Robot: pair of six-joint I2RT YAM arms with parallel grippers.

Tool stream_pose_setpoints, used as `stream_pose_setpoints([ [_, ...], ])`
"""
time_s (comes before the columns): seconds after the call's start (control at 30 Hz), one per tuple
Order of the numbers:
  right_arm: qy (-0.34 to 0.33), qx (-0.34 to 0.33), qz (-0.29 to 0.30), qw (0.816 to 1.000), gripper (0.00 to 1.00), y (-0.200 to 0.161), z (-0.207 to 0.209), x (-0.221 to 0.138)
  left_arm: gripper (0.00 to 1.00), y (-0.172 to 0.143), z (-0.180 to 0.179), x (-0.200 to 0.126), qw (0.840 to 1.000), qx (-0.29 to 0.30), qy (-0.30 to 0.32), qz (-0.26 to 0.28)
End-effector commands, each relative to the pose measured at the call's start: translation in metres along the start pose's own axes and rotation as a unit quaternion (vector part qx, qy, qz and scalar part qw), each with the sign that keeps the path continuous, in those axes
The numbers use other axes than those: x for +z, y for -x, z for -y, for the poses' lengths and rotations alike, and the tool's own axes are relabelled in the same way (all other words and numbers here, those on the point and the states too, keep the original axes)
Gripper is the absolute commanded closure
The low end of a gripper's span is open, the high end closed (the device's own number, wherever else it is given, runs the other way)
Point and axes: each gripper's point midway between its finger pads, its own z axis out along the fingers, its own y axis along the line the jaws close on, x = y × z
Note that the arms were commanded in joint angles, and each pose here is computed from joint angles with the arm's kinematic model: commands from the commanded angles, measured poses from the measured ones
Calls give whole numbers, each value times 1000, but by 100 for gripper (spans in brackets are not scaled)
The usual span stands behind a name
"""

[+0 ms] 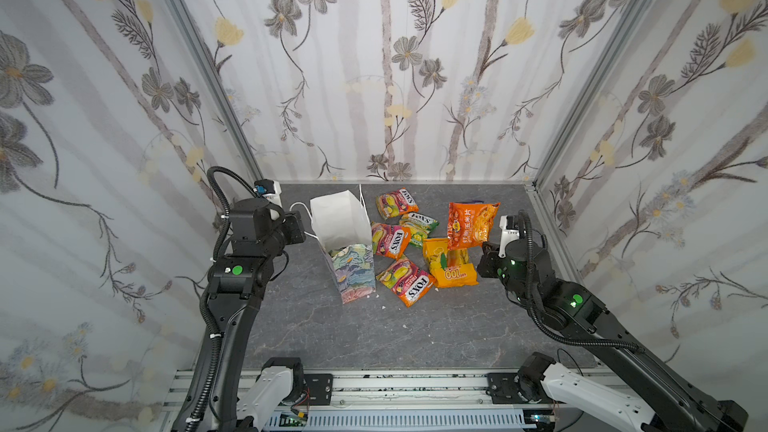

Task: Place the snacks into the paper bag
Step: Pick up the snack from the middle-right of the table, then place the snack in the paper bag.

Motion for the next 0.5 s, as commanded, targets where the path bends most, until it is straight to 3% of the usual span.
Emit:
stream_pose_setpoints([
  [0.0, 33, -2, 48, 998, 100, 30, -23, -4, 98, 8, 2, -1, 1000, 3, -4, 11],
  [0.47, 90, -26, 123, 988, 100, 80, -90, -14, 99, 8, 4, 0, 1000, 2, -9, 9],
])
